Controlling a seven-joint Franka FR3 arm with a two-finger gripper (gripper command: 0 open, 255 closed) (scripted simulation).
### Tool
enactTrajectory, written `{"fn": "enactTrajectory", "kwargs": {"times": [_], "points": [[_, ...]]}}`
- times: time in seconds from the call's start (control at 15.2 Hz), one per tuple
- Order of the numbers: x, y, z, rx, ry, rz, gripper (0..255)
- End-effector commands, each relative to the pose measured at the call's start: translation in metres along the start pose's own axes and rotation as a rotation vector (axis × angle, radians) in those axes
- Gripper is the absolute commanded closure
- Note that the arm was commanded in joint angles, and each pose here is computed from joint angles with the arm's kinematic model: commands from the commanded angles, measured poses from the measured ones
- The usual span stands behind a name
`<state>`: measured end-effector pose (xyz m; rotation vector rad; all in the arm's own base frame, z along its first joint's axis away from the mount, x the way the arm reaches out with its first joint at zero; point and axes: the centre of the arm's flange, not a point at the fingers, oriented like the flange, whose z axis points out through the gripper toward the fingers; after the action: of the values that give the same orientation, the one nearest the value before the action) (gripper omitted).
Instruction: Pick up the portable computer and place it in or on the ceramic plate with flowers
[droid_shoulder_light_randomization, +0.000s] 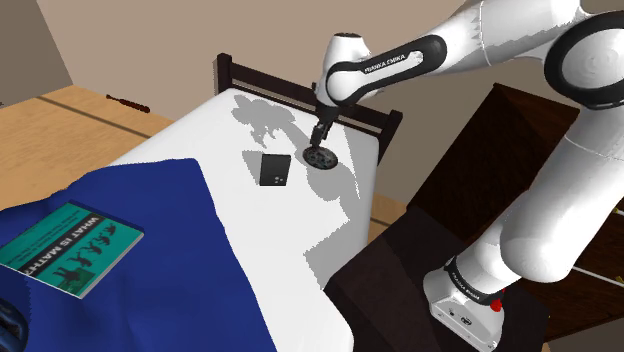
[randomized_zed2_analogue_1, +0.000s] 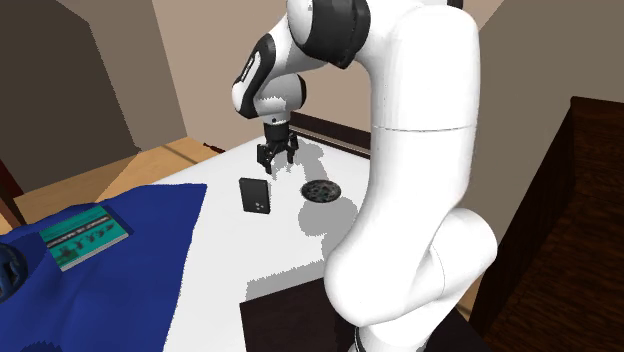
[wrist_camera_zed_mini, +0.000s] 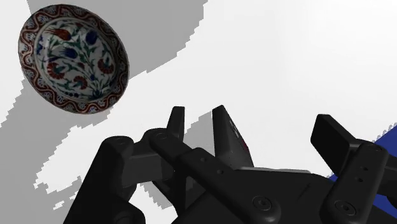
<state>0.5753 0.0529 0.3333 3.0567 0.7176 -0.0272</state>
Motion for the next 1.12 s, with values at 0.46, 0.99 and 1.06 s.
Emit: {"fn": "enactTrajectory", "kwargs": {"times": [0.46, 0.99, 1.06], "points": [[0.087, 0.002, 0.071, 0.021, 0.014, -0.115, 0], [0.087, 0.001, 0.111, 0.021, 0.014, -0.115, 0], [0.087, 0.001, 0.111, 0.021, 0.014, -0.115, 0]]}}
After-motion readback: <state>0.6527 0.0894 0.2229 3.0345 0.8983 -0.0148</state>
